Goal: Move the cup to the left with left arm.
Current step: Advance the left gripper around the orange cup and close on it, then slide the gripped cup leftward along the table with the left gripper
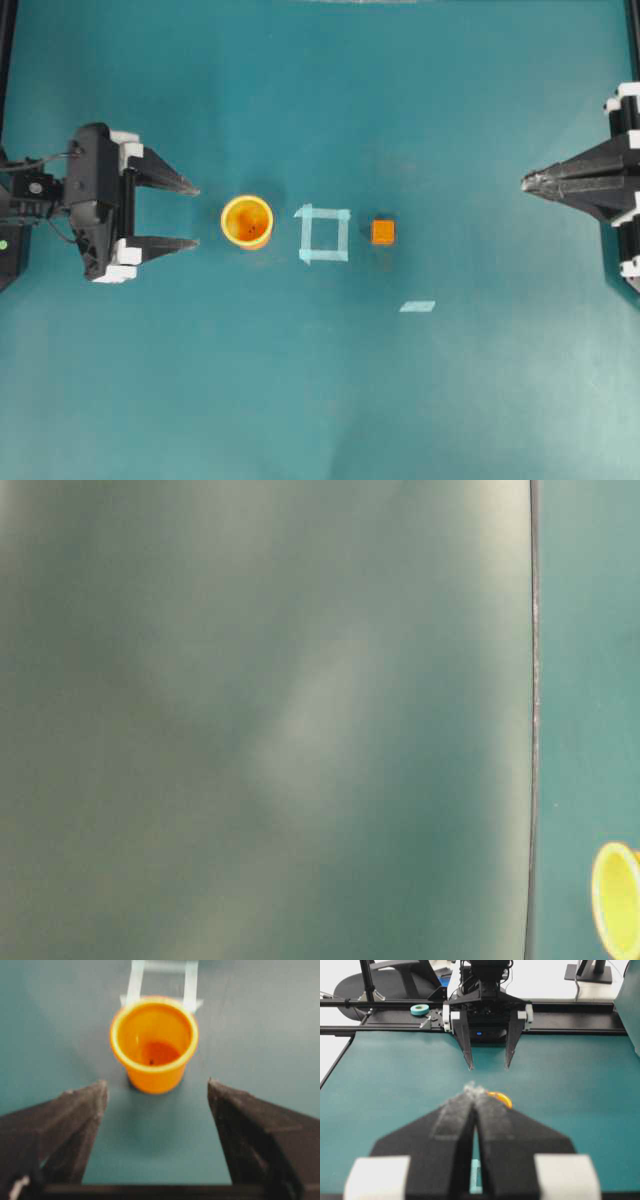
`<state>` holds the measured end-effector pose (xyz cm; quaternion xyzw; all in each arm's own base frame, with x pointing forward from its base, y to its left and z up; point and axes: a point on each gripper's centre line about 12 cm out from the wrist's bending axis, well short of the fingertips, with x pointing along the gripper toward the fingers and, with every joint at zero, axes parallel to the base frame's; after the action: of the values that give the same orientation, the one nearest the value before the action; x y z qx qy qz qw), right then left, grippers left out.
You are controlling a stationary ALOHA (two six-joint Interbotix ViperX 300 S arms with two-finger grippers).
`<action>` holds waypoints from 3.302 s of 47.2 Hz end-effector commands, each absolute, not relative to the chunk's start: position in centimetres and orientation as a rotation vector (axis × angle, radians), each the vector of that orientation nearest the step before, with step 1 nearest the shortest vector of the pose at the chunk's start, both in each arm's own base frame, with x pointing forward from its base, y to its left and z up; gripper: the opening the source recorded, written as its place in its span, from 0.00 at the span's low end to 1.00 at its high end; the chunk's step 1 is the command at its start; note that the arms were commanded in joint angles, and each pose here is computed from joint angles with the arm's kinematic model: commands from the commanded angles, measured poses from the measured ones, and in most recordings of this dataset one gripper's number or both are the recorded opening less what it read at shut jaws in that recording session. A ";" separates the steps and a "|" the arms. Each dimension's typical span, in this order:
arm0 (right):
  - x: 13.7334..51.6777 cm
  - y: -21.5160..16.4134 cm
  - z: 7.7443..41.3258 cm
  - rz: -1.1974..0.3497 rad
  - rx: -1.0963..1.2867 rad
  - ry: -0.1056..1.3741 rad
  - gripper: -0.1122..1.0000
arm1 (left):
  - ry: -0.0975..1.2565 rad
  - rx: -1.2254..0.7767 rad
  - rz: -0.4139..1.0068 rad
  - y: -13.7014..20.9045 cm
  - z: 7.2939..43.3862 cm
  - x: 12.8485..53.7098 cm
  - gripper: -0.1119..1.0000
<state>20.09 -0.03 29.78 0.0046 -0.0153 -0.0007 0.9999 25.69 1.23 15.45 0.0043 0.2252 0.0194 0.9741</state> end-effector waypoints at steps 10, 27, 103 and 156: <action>20.3 0.0 31.1 -0.002 0.014 -0.060 0.10 | 0.509 -0.002 0.050 1.6 14.0 27.7 0.86; 20.3 0.0 31.0 -0.001 0.012 -0.057 0.10 | 0.550 0.003 0.050 1.8 12.5 29.7 0.87; 20.4 0.0 30.9 -0.002 0.017 -0.043 0.10 | 0.391 -0.007 0.027 1.2 10.6 33.5 0.70; 20.4 -0.1 30.9 -0.004 0.026 -0.043 0.10 | 0.405 -0.010 0.030 0.9 12.3 26.4 0.67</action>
<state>20.10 -0.05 29.59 0.0106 -0.0054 -0.0017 0.9999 26.66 1.03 11.55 -0.0072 0.2168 0.0167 0.9760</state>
